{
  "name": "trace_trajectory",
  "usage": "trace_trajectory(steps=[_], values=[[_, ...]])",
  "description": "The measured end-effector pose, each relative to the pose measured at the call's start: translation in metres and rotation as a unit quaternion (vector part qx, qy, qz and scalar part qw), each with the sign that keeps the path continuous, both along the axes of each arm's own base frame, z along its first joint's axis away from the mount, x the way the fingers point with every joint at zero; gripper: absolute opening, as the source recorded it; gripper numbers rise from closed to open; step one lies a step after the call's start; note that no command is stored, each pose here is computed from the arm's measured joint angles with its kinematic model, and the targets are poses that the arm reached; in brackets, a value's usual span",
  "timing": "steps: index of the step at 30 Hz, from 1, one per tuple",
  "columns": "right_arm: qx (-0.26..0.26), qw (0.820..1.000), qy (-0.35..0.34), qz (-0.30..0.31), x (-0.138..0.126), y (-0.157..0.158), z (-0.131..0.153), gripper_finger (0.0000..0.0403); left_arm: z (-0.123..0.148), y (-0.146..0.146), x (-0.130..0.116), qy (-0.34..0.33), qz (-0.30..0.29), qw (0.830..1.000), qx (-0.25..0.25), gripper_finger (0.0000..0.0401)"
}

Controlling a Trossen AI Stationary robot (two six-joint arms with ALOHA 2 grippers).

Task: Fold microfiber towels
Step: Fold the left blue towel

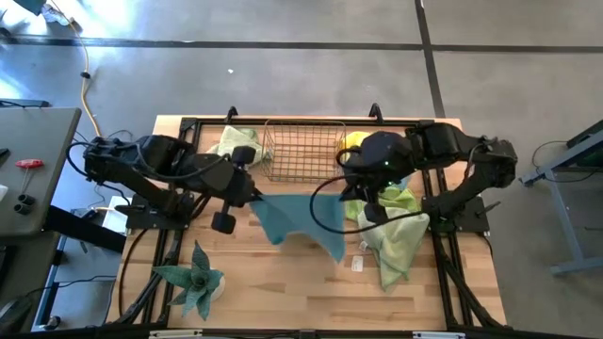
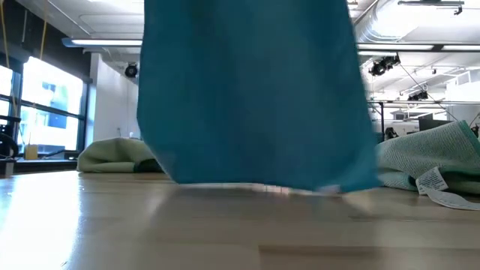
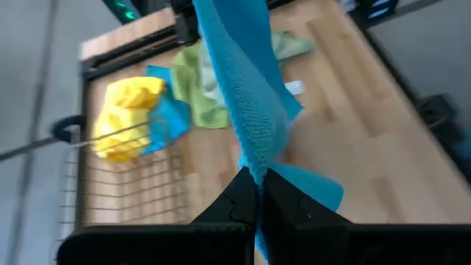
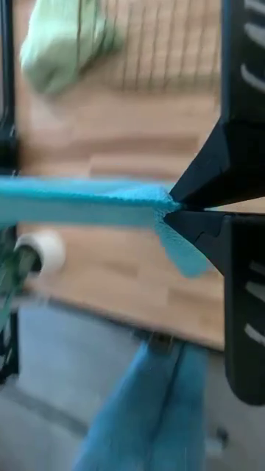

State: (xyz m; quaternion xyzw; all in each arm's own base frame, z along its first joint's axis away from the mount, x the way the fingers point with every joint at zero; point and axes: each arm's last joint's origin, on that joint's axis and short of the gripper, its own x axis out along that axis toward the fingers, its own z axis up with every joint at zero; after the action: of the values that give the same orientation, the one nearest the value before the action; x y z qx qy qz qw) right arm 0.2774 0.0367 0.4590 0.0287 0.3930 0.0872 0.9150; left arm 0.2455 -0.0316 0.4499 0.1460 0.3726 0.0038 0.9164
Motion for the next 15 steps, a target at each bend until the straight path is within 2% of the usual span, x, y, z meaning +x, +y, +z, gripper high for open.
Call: trace_trajectory(steps=[7,11,15], values=[[-0.079,0.995,-0.004,-0.055,0.001,-0.015,-0.001,0.0000,-0.001,0.019,-0.002,0.010,0.055,0.998,0.032,0.0000],[-0.153,0.985,-0.009,-0.074,0.001,-0.016,0.000,0.0000,-0.001,0.023,-0.003,0.018,0.068,0.996,0.056,0.0000],[-0.228,0.970,-0.010,-0.083,0.000,-0.016,0.001,0.0000,0.000,0.026,-0.003,0.020,0.088,0.990,0.104,0.0000]])
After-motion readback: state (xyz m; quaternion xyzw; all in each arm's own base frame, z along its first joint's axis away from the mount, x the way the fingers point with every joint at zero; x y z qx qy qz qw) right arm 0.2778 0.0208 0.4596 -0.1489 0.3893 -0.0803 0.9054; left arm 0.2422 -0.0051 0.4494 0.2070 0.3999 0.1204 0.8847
